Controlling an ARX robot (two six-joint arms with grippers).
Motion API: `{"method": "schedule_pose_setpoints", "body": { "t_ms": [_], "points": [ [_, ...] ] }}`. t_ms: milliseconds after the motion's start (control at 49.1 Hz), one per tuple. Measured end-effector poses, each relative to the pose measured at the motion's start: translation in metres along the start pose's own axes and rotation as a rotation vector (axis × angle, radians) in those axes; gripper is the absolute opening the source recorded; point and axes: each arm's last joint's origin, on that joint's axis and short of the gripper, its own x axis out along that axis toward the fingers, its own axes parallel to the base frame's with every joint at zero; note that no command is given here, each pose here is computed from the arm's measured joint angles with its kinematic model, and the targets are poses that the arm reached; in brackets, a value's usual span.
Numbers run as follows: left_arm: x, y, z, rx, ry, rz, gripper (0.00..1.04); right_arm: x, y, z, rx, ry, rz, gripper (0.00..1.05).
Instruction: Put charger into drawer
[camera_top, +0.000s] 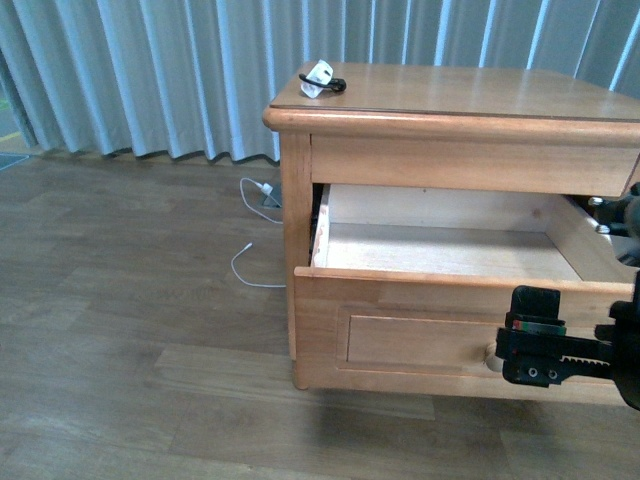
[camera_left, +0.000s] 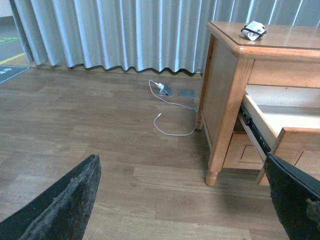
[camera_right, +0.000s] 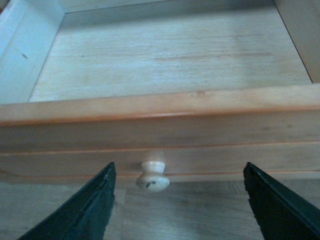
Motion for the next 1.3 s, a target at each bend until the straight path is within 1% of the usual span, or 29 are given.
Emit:
{"method": "schedule_pose_setpoints", "body": {
  "t_ms": [20,61,102,122,204,367,448,509,570,856,978,1304],
  "points": [
    [0.000,0.000,0.000,0.000,0.000,0.000,0.99,-0.002,0.000,0.001,0.002,0.000,0.005,0.87],
    [0.000,0.000,0.000,0.000,0.000,0.000,0.99,-0.012,-0.002,0.005,0.011,-0.005,0.019,0.94],
    [0.000,0.000,0.000,0.000,0.000,0.000,0.99,-0.020,-0.003,0.009,0.019,-0.013,0.029,0.98],
    [0.000,0.000,0.000,0.000,0.000,0.000,0.99,-0.025,-0.004,0.012,0.024,-0.019,0.036,0.99],
    [0.000,0.000,0.000,0.000,0.000,0.000,0.99,-0.043,-0.009,0.024,0.039,-0.056,0.051,0.96],
    [0.000,0.000,0.000,0.000,0.000,0.000,0.99,-0.087,-0.025,0.048,0.063,-0.162,0.094,0.97],
    [0.000,0.000,0.000,0.000,0.000,0.000,0.99,-0.111,-0.031,0.052,0.052,-0.220,0.135,0.97],
    [0.000,0.000,0.000,0.000,0.000,0.000,0.99,-0.132,-0.036,0.049,0.041,-0.259,0.171,0.97],
    [0.000,0.000,0.000,0.000,0.000,0.000,0.99,-0.150,-0.042,0.042,0.040,-0.287,0.179,0.97],
    [0.000,0.000,0.000,0.000,0.000,0.000,0.99,-0.192,-0.064,0.007,0.074,-0.304,0.181,0.97],
    [0.000,0.000,0.000,0.000,0.000,0.000,0.99,-0.194,-0.071,-0.006,0.086,-0.314,0.133,0.97],
    [0.000,0.000,0.000,0.000,0.000,0.000,0.99,-0.194,-0.071,-0.006,0.080,-0.316,0.131,0.97]
  ]
}}
